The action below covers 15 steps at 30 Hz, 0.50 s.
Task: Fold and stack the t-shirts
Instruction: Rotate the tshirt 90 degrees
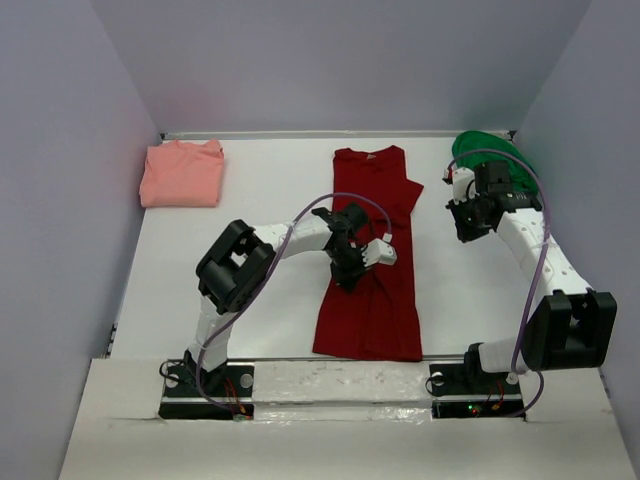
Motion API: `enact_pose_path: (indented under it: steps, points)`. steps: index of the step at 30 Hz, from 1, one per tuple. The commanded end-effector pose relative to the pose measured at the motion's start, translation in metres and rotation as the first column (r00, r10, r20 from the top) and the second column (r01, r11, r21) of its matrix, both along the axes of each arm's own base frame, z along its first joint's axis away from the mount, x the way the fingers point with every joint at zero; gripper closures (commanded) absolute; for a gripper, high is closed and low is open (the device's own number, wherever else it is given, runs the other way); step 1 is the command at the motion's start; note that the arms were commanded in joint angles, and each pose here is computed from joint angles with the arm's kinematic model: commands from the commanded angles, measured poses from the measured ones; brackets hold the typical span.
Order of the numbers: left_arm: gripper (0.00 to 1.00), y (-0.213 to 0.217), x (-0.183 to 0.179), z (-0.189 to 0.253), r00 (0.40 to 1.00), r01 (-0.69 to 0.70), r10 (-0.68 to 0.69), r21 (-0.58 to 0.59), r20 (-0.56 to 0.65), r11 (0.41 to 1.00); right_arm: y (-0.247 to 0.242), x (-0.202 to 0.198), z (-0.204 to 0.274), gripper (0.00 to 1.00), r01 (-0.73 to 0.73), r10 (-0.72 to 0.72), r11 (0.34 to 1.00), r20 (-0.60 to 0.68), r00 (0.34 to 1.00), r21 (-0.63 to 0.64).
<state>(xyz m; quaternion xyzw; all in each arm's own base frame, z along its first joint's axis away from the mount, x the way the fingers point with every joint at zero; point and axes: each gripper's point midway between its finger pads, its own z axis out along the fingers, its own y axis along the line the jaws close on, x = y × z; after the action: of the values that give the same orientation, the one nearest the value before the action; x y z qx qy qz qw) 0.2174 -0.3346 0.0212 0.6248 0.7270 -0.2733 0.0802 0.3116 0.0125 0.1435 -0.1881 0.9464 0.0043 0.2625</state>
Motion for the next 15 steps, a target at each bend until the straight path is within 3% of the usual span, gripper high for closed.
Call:
enact_pose_path:
  steps: [1,8,15]
  points:
    - [1.0,-0.008,-0.027,-0.017,0.995,0.062,-0.058,0.034,-0.084,0.998,0.0,0.006,0.007,1.0,-0.001,0.0,1.0,0.043,0.999,0.013]
    - [1.0,-0.031,-0.024,-0.015,0.993,0.083,-0.081,0.014,-0.081,0.996,-0.001,0.003,0.003,1.0,0.0,0.0,1.0,0.025,1.0,0.005]
    - [1.0,-0.006,0.004,0.01,0.999,-0.011,0.01,0.023,0.032,1.0,0.016,0.016,0.003,1.0,-0.067,0.065,0.995,0.027,0.998,0.079]
